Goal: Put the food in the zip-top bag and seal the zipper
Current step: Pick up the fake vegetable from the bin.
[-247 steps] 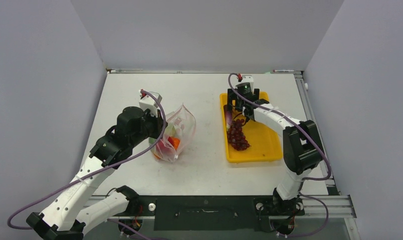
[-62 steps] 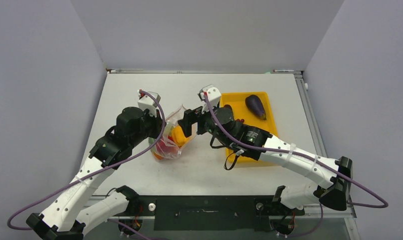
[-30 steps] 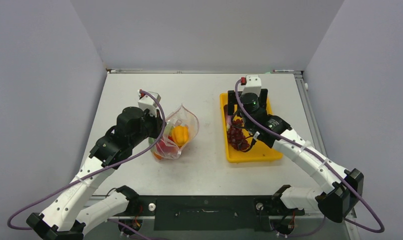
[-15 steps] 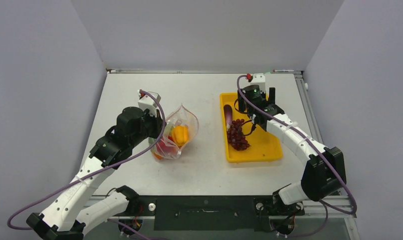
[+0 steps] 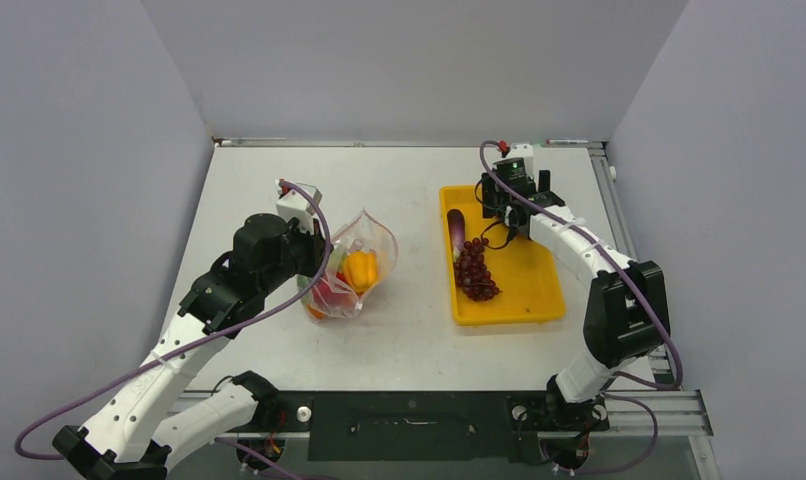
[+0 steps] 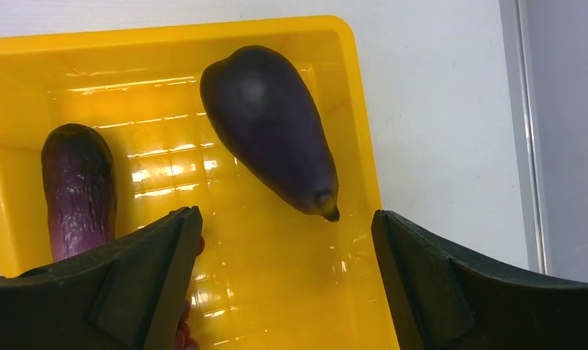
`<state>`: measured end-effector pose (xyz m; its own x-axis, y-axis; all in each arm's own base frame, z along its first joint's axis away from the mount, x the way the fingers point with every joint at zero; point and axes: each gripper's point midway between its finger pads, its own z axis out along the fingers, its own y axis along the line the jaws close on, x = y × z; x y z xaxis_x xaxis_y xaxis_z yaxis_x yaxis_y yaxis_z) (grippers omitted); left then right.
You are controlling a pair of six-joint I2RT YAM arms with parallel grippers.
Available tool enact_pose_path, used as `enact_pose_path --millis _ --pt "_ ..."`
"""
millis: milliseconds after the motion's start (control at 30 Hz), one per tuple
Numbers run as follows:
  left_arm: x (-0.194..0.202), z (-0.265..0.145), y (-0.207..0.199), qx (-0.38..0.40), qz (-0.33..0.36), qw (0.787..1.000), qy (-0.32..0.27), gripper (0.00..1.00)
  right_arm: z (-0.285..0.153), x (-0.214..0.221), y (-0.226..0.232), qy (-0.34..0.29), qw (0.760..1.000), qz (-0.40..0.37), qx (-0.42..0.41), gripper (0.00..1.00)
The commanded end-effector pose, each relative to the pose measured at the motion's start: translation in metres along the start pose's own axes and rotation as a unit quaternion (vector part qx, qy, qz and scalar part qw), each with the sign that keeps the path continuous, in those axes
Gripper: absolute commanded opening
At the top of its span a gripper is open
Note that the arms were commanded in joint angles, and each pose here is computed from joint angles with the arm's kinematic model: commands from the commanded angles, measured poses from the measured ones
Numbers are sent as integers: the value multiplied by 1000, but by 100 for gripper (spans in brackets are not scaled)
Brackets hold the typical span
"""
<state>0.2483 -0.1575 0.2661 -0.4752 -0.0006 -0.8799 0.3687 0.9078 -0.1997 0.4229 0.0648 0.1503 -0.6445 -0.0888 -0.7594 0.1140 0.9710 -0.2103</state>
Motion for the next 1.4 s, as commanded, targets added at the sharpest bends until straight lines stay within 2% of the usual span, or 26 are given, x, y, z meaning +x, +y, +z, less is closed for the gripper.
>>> enact_pose_path --millis 0,633,1367 --pt "-11 -3 -4 12 -2 1000 -23 0 1 -22 -2 -15 1000 10 -9 90" --pt "-11 -3 -4 13 -2 1000 -23 0 53 -21 11 33 999 -31 16 90" --pt "-9 -1 -3 10 -2 1000 -16 0 97 6 17 77 995 -55 36 90"
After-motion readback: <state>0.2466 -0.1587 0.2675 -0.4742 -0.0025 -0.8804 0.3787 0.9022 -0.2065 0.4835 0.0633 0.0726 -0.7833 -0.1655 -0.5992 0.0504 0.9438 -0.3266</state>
